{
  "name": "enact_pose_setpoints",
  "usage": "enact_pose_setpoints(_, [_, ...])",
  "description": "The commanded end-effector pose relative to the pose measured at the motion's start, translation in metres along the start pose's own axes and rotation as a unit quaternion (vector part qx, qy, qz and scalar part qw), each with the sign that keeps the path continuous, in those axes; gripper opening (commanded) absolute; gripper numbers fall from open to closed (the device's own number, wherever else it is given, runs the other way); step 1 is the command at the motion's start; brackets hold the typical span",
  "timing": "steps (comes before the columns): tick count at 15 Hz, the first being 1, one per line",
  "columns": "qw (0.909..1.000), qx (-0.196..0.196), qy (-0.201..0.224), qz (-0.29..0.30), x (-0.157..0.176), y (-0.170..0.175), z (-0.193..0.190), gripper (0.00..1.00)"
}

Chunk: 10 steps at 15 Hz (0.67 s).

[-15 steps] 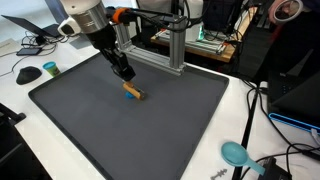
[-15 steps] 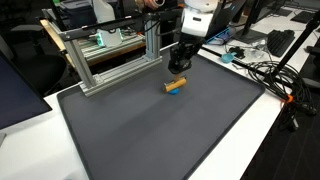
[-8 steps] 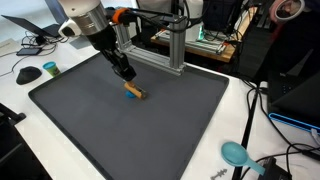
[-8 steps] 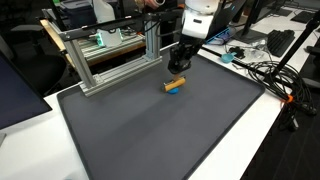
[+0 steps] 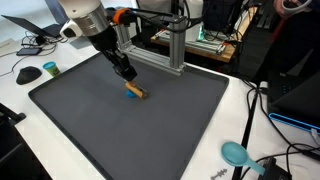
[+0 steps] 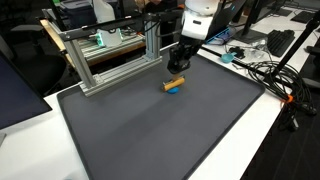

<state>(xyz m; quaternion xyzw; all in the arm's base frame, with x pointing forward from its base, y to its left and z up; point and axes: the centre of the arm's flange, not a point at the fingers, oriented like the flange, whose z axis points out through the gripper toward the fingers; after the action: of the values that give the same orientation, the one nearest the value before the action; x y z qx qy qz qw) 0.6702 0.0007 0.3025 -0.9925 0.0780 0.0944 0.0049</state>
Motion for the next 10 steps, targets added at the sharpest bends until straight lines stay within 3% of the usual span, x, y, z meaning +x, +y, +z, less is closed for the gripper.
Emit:
enact_pose_setpoints(1, [0.9997,0.014,-0.02,-0.005,0.003,0.002,0.029,0.22])
enact_pose_setpoints(10, [0.9987,0.014,-0.037,-0.031,-0.018,0.007,0.01,0.22])
